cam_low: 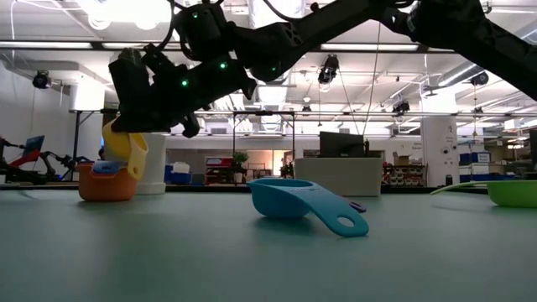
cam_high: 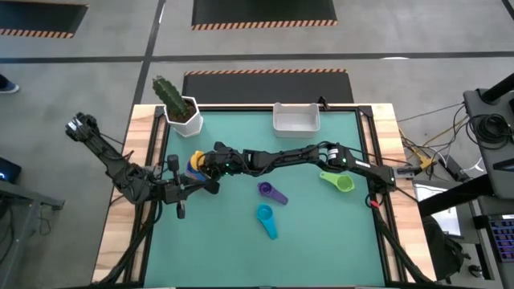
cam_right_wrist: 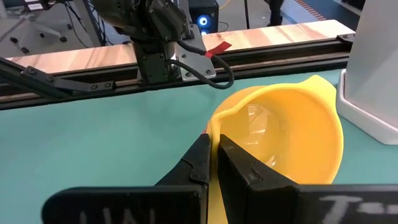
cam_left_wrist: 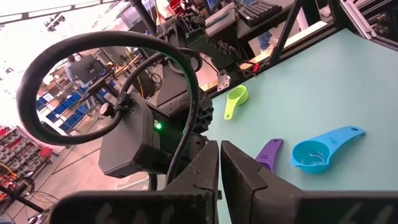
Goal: Nest measuring cups in basket
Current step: Stack the yellow measuring cup on top of the blue measuring cup
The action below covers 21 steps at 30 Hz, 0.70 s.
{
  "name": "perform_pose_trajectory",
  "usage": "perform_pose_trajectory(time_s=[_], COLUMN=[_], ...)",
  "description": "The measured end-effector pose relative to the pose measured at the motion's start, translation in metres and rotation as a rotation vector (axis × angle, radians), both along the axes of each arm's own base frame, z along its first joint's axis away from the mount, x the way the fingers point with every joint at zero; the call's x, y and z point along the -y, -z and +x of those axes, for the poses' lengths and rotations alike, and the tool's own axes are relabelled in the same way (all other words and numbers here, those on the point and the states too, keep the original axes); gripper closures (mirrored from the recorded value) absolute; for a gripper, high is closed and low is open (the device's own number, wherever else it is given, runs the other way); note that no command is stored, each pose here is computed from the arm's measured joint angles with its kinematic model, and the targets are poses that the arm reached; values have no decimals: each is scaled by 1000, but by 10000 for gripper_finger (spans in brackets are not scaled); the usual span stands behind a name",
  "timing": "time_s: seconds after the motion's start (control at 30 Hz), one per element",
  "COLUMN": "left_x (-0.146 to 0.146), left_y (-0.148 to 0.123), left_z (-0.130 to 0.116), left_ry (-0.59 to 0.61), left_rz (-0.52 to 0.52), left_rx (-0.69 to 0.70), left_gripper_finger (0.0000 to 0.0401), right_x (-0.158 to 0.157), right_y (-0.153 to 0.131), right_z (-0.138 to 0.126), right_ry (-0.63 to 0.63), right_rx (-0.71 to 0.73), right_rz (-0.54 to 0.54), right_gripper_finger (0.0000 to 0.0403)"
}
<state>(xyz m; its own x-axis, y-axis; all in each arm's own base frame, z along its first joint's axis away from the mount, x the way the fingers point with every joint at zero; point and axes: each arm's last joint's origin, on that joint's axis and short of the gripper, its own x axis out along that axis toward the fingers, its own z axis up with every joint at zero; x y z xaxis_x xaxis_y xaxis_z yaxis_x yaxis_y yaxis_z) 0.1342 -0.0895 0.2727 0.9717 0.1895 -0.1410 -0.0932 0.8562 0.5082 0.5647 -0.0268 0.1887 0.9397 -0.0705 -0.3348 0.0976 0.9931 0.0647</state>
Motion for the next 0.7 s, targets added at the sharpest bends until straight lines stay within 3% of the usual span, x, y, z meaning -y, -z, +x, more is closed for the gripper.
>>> perform_pose_trajectory(time_s=[0.43, 0.7], left_x=[0, 0], left_y=[0, 0], left_z=[0, 0], left_ry=[0, 0], left_rz=[0, 0], left_rx=[0, 0], left_gripper_finger=[401, 401], right_x=[0, 0], right_y=[0, 0], right_z=[0, 0], right_ry=[-6, -4], right_rx=[-2, -2], right_rz=[-13, -10], right_gripper_finger=[393, 357])
